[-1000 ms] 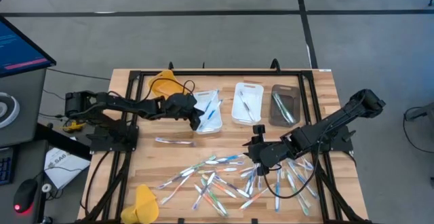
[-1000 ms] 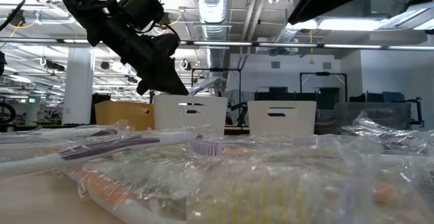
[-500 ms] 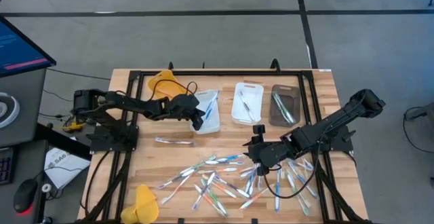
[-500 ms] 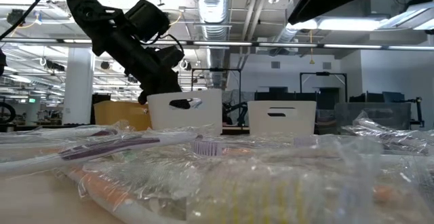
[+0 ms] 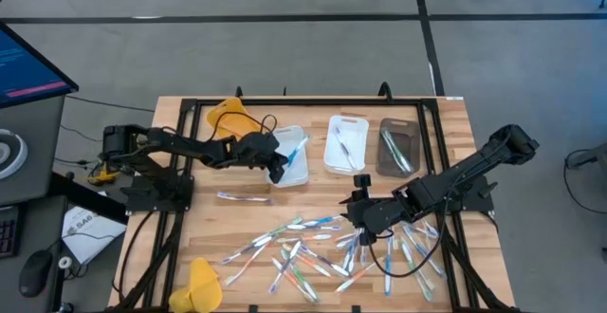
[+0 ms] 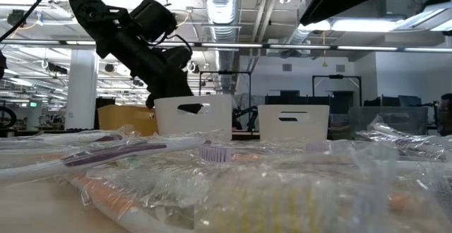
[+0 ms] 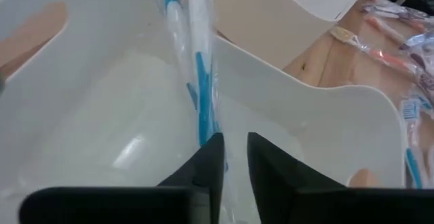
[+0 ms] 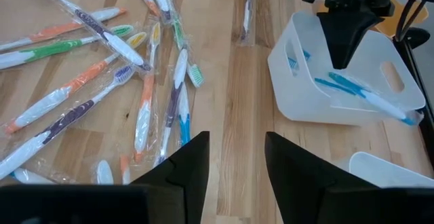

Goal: Pick & Place Toothbrushes
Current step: Put the blue toothbrush into the left white bin, then put the purple toothbrush into the right white bin

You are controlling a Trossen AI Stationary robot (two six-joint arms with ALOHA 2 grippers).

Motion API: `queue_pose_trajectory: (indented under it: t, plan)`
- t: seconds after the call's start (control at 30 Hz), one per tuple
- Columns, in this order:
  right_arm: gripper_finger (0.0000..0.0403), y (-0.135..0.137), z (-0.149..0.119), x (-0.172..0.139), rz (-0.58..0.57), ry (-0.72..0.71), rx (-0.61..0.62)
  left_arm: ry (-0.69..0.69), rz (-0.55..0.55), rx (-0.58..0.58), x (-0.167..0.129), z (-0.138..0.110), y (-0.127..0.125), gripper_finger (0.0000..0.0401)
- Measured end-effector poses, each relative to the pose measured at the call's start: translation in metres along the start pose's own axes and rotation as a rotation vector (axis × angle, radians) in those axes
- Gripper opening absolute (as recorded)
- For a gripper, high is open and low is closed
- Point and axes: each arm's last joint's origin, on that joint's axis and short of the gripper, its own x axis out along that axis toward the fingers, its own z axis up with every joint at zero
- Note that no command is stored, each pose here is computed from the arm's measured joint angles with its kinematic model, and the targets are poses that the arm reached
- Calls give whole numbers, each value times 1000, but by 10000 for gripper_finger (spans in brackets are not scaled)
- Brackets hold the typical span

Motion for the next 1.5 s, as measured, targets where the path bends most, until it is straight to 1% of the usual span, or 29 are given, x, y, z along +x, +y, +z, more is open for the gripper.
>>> queue_pose_trajectory:
  t: [0.17, 0.33, 0.47, 0.6, 0.73, 0.83, 0.93, 1.13, 1.27, 1.4, 1.5]
  plan:
    - [135, 0, 0, 0, 0, 0, 0, -40, -15, 10, -4, 5, -2, 87]
    - [135, 0, 0, 0, 0, 3, 1, -184, -72, 196, -31, 24, -16, 92]
    - [133, 0, 0, 0, 1, 4, 6, -308, -154, 372, -62, 34, -38, 92]
    - [133, 0, -1, 0, 3, 5, 9, -381, -235, 567, -89, 31, -61, 92]
    - [136, 0, -1, 0, 3, 7, 26, -411, -322, 674, -103, 22, -80, 92]
    - [137, 0, -1, 0, 4, 7, 30, -361, -364, 721, -105, 11, -89, 92]
    - [136, 0, -1, 0, 4, 7, 31, -246, -380, 769, -105, -4, -92, 92]
    - [134, 0, -1, 0, 4, 7, 32, 11, -384, 869, -106, -33, -90, 92]
    - [137, 0, -1, 0, 5, 7, 32, 147, -353, 907, -107, -44, -83, 92]
    - [136, 0, -1, 0, 5, 7, 37, 220, -334, 916, -108, -49, -78, 92]
    - [134, 0, -1, 0, 5, 7, 37, 239, -329, 921, -106, -54, -75, 92]
